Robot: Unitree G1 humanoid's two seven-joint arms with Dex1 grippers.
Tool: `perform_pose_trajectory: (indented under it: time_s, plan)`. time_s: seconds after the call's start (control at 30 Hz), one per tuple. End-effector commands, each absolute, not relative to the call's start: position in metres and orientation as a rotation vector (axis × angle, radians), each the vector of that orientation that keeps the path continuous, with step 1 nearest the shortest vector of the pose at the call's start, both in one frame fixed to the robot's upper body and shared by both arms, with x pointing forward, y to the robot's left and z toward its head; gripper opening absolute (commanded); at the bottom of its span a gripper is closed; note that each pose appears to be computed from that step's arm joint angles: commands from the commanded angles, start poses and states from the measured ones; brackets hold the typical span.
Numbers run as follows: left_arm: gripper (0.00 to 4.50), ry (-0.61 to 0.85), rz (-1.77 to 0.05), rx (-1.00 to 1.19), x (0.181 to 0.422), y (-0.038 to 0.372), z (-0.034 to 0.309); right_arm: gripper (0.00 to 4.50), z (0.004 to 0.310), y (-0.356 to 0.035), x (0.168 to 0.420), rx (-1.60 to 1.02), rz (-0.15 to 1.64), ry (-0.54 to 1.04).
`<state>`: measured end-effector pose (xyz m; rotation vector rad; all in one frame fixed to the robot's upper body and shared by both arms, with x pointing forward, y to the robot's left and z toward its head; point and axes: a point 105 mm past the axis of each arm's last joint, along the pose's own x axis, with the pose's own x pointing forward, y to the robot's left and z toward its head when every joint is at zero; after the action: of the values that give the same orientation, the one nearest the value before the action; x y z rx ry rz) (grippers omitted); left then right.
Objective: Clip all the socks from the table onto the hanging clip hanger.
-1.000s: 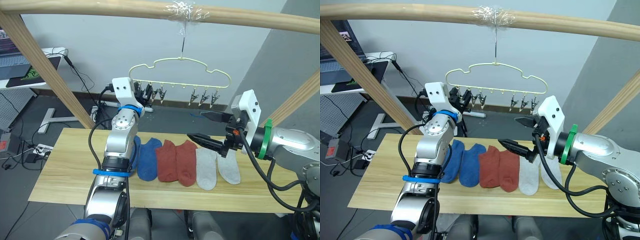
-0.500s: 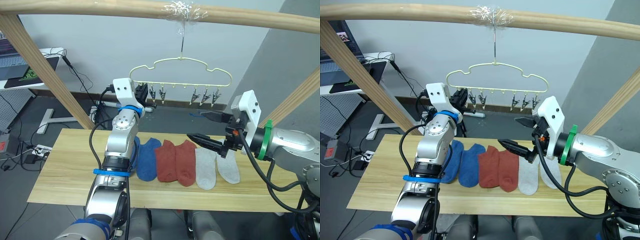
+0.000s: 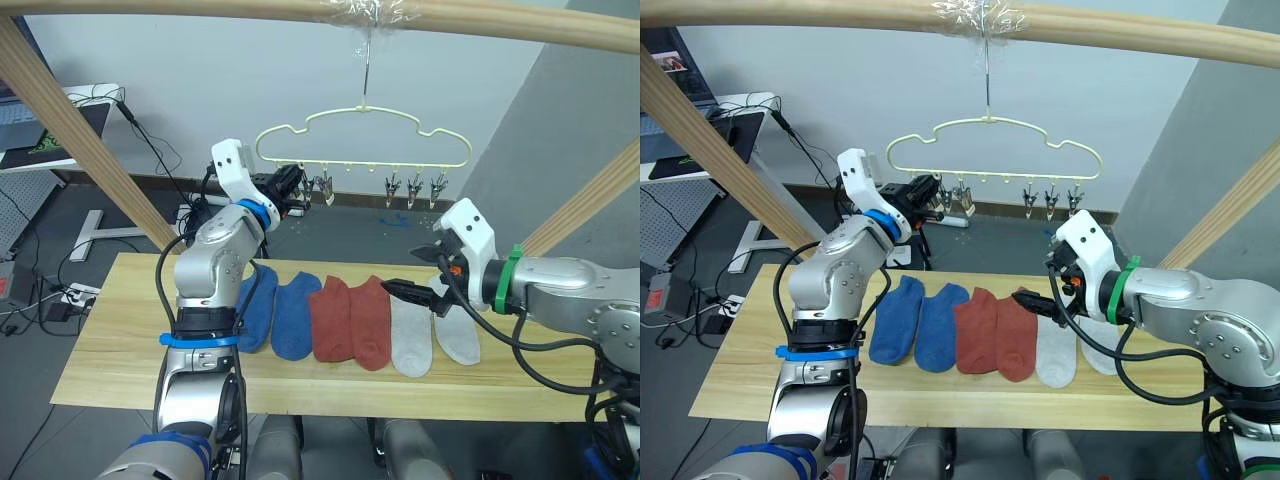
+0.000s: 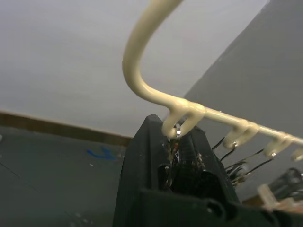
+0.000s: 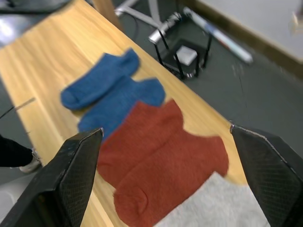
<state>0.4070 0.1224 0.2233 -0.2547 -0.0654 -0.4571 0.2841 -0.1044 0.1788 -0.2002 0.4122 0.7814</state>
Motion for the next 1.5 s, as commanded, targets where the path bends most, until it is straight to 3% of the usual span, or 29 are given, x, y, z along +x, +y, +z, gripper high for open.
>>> perform_pose_trajectory:
  time_s: [0.03,0.37,0.7,1.5]
  plan:
    - [0.11,-0.117,-0.535,-0.293,0.395,0.118,0.253,4.50,0.167,-0.123,0.303,-0.215,0.597,0.429]
    - [0.11,-0.038,-0.594,-0.374,0.384,0.123,0.259,4.50,0.142,-0.155,0.340,-0.191,0.271,0.447]
    - [0.11,0.016,-0.610,-0.327,0.380,0.129,0.254,4.50,0.115,-0.194,0.354,-0.214,-0.009,0.535]
    - [0.11,0.064,-0.641,-0.286,0.377,0.128,0.256,4.50,0.052,-0.216,0.366,-0.059,-0.215,0.691]
